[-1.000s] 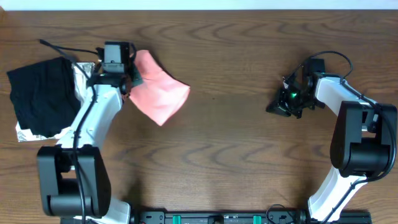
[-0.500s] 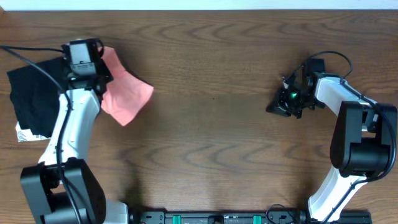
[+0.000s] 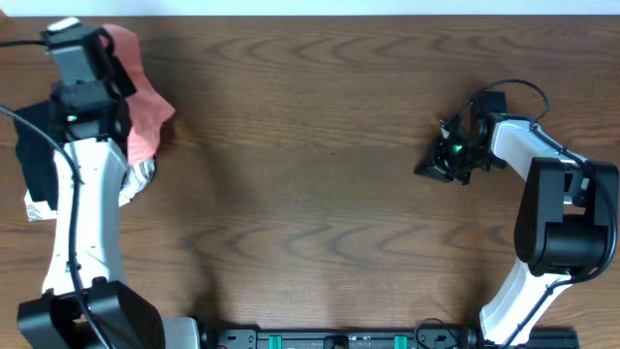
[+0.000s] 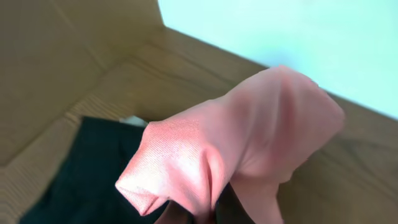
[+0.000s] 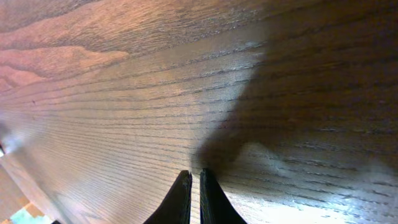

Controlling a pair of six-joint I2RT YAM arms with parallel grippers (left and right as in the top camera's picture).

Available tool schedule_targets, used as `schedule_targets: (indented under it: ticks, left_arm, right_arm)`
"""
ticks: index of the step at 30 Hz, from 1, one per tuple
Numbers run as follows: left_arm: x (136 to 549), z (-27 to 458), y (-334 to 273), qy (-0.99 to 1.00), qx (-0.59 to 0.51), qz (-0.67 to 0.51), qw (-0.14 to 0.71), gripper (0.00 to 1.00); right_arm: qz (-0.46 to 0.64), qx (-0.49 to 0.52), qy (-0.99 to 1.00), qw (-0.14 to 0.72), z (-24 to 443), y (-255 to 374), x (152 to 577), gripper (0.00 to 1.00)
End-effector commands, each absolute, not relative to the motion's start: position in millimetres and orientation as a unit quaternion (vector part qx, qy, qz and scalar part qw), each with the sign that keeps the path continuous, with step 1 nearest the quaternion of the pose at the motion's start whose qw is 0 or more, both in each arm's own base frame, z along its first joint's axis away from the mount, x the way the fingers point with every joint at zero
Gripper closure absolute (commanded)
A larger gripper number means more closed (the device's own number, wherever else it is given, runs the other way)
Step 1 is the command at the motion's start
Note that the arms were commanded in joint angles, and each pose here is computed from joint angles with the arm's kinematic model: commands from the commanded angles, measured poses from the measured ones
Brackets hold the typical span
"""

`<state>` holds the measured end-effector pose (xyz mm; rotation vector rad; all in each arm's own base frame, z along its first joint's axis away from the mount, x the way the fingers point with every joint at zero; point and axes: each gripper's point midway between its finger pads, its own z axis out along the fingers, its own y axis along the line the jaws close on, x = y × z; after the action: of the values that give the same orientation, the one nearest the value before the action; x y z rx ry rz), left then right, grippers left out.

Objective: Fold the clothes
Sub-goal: 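Carry the pink bundle left and lay it on the black stack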

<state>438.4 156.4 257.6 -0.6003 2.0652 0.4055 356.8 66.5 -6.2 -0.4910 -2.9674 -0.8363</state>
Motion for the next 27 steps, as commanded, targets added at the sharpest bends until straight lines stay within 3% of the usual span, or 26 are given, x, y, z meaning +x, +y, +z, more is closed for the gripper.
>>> schedule_targets:
  ticks: [1, 27]
  left_arm:
    - [430, 292, 178, 0.814, -0.260, 0.184, 0.485, 0.94]
    - [351, 259, 293, 0.779, -0.405, 0.238, 0.416, 0.94]
  right_arm:
    - [-0.199, -0.164, -0.965, 0.039, -33, 47, 337, 0.92]
    - [-0.198, -0.166, -0.965, 0.050, -33, 47, 332, 0.92]
